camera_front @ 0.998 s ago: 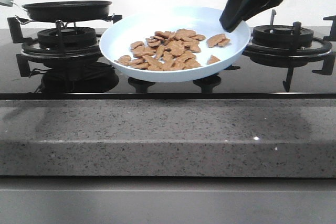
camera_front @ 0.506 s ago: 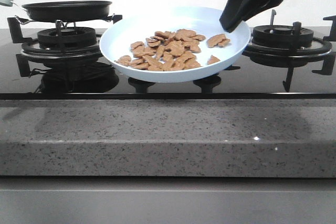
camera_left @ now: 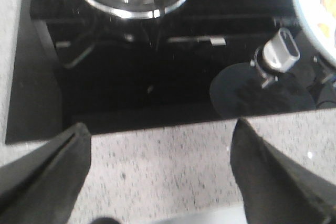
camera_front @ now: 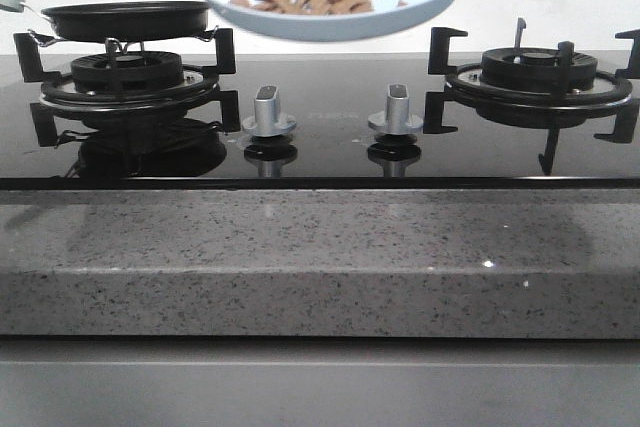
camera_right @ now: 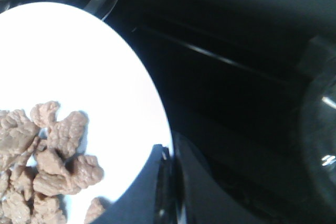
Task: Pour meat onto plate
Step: 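Lower the plate of meat back between the burners with the right gripper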
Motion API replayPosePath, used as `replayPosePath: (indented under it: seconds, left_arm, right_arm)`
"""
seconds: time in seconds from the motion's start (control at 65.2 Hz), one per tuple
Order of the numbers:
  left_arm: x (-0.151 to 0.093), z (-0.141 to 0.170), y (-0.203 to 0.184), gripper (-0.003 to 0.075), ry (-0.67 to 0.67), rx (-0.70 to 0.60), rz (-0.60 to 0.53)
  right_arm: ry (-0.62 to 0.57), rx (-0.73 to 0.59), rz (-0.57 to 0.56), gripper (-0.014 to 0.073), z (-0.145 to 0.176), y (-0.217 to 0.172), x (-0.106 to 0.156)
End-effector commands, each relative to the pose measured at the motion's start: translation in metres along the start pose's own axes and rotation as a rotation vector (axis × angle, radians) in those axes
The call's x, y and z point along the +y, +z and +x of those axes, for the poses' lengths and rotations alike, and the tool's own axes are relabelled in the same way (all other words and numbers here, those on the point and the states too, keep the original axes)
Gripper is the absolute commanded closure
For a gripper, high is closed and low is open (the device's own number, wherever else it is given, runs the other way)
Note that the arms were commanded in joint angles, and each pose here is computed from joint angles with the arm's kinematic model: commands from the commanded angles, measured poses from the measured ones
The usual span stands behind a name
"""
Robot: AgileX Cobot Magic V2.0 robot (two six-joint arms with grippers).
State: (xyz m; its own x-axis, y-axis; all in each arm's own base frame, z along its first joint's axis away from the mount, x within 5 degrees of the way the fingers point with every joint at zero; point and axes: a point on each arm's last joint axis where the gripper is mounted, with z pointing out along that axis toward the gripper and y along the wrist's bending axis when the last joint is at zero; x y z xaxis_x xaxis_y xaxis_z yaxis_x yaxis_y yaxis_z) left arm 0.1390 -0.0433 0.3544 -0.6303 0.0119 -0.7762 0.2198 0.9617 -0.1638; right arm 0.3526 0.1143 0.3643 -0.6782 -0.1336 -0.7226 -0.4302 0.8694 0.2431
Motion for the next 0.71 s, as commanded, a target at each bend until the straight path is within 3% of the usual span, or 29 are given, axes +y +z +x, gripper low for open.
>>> replayPosePath:
  seconds: [0.0, 0.353, 0.691]
  left_arm:
    - [-0.003, -0.013, -0.007, 0.0176, -0.004, -0.115, 0.018]
    - [-0.003, -0.016, -0.008, 0.0176, -0.004, -0.146, 0.02]
    - [-0.003, -0.016, -0.008, 0.0176, -0.004, -0.146, 0.02]
  right_arm:
    - [0.022, -0.105, -0.026, 0.0664, -0.027, -0.018, -0.001]
    - [0.028, -0.08, -0.032, 0.0664, -0.057, 0.033, -0.028]
    - [0.026, -0.022, -0.005, 0.0664, -0.052, 0.077, -0.048]
